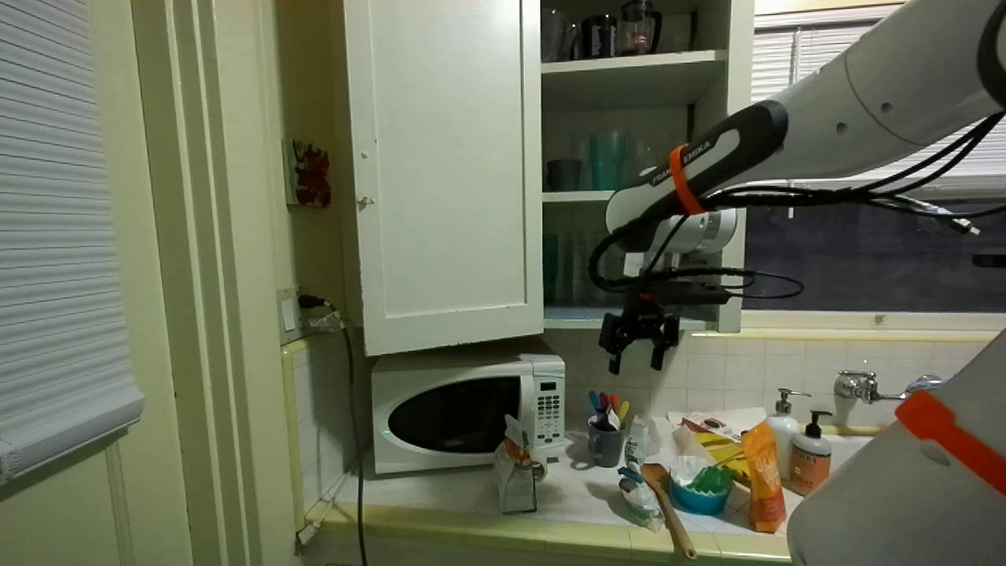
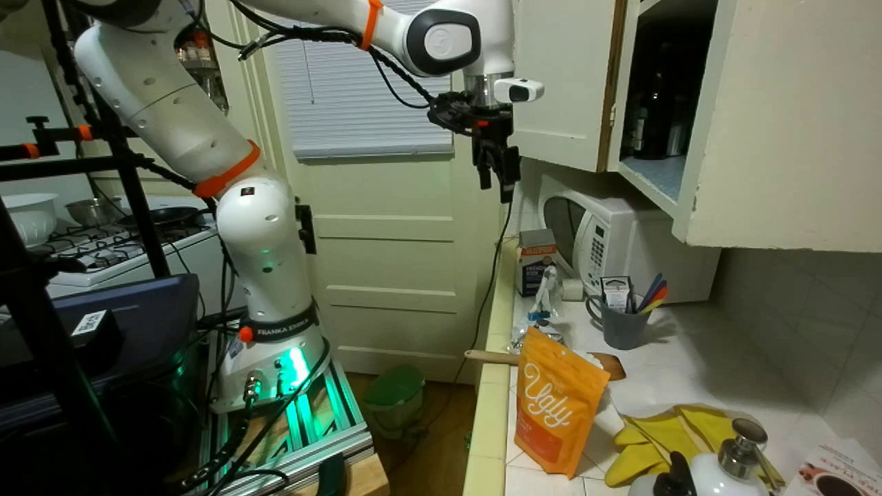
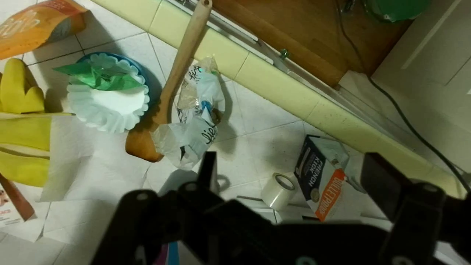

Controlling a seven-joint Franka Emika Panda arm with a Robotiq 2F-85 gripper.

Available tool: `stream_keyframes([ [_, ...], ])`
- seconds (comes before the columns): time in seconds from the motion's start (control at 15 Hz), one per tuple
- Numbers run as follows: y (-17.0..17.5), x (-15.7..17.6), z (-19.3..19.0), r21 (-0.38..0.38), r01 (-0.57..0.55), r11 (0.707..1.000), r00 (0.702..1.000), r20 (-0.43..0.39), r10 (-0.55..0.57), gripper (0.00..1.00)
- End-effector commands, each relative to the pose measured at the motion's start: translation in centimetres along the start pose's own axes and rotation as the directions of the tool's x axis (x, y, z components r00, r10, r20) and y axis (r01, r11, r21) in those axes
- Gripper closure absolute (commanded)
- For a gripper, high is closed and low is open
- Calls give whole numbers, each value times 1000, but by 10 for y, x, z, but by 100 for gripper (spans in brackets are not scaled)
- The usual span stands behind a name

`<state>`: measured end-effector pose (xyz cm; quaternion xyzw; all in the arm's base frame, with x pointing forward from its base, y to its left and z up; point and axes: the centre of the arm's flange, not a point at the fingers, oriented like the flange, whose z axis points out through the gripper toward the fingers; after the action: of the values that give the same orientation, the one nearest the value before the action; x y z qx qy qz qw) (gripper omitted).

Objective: Put the plastic in the top cabinet

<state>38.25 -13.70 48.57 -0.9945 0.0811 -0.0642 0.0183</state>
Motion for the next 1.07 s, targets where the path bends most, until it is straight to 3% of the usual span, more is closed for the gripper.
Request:
stream_keyframes([
  [0.0, 24, 2, 42, -21, -20, 1000, 1000, 24, 20, 0],
  [0.13, 37, -1, 57, -24, -83, 996, 995, 48, 84, 0],
  [0.2, 46, 0, 54, 12, -127, 992, 989, 72, 126, 0],
  [0.27, 32, -1, 48, -7, -70, 998, 996, 56, 70, 0],
  [0.53, 46, -2, 54, -1, -109, 994, 992, 70, 108, 0],
  [0.8, 22, -11, 106, -107, -148, 983, 988, -62, 142, 0],
  [1.0, 3, -23, 153, -166, -125, 978, 985, -142, 101, 0],
])
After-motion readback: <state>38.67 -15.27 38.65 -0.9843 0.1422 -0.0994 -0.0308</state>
